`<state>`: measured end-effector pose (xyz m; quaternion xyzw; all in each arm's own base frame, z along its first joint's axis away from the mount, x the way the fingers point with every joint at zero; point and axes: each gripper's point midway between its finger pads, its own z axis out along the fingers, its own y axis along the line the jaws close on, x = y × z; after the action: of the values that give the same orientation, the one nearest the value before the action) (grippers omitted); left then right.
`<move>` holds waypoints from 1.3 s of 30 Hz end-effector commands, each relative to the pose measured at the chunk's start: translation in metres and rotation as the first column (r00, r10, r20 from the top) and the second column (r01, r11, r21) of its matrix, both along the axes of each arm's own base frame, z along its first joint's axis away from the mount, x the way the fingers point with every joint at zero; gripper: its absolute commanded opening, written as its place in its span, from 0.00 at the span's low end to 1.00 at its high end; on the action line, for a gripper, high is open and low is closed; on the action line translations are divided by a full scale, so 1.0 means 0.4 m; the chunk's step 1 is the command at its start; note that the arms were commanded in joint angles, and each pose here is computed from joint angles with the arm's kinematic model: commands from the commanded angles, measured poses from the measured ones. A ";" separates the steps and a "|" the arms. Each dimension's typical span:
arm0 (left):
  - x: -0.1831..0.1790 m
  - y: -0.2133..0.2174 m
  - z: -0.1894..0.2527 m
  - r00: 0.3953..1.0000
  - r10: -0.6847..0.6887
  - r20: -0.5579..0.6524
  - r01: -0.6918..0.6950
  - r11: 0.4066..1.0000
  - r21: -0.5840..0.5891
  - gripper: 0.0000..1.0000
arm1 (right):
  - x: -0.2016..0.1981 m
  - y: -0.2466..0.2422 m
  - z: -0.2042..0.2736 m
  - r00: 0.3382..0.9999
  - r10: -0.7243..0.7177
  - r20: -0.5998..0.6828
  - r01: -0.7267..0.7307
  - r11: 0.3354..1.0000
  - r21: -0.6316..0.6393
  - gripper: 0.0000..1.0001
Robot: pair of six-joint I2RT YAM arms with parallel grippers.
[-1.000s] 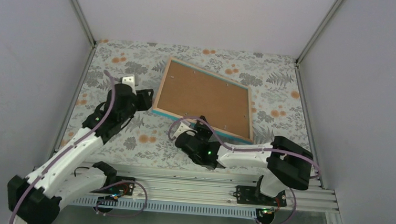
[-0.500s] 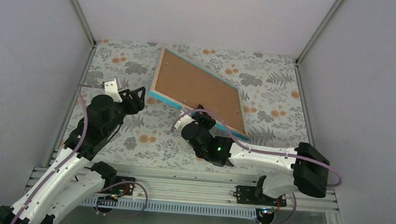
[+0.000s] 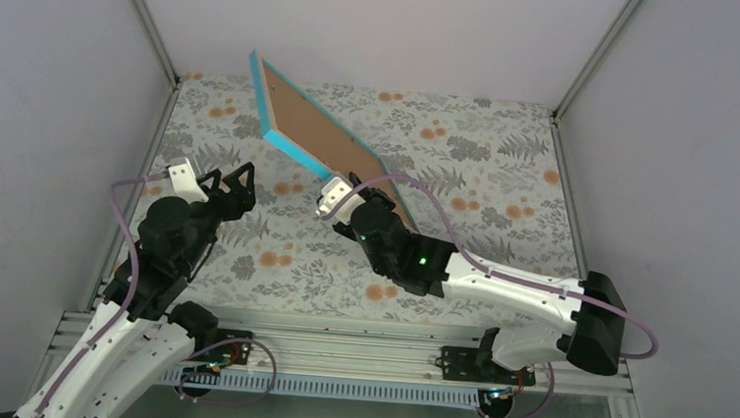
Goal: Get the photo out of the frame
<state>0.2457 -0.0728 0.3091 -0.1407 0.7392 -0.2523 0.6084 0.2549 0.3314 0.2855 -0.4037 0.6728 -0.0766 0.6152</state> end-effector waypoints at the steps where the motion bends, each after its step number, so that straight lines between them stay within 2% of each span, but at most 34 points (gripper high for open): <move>1: -0.001 0.025 -0.014 0.999 0.050 -0.009 -0.050 0.998 0.022 0.86 | -0.022 -0.009 0.255 0.996 0.046 0.077 -0.071 0.930 0.360 0.04; 9: 0.002 0.036 -0.026 0.997 0.077 -0.018 -0.077 0.996 0.043 0.89 | -0.086 0.020 0.313 0.970 0.238 0.053 -0.231 0.830 0.507 0.04; 16: 0.006 0.039 -0.035 0.996 0.086 -0.030 -0.085 0.995 0.057 0.91 | -0.116 0.021 0.334 0.934 0.357 0.007 -0.279 0.714 0.642 0.04; 21: 0.005 0.041 -0.034 0.996 0.088 -0.033 -0.086 0.995 0.059 0.90 | -0.104 -0.002 0.340 0.887 0.458 -0.055 -0.264 0.603 0.753 0.04; 29: 0.011 0.035 -0.035 0.996 0.083 -0.042 -0.080 0.995 0.066 0.91 | -0.056 -0.067 0.302 0.793 0.582 -0.181 -0.148 0.472 0.869 0.04; 35: 0.025 0.017 -0.048 0.996 0.059 -0.070 -0.054 0.996 0.072 0.91 | 0.004 -0.143 0.193 0.715 0.621 -0.320 0.044 0.418 0.907 0.04; 39: 0.037 0.000 -0.066 0.994 0.036 -0.101 -0.028 0.997 0.078 0.91 | 0.056 -0.223 0.077 0.672 0.602 -0.432 0.234 0.380 0.895 0.04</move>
<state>0.2575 -0.0669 0.2781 -0.1539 0.7738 -0.1990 0.5813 0.2828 0.2556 0.2970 -0.1066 0.7650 0.4522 0.4461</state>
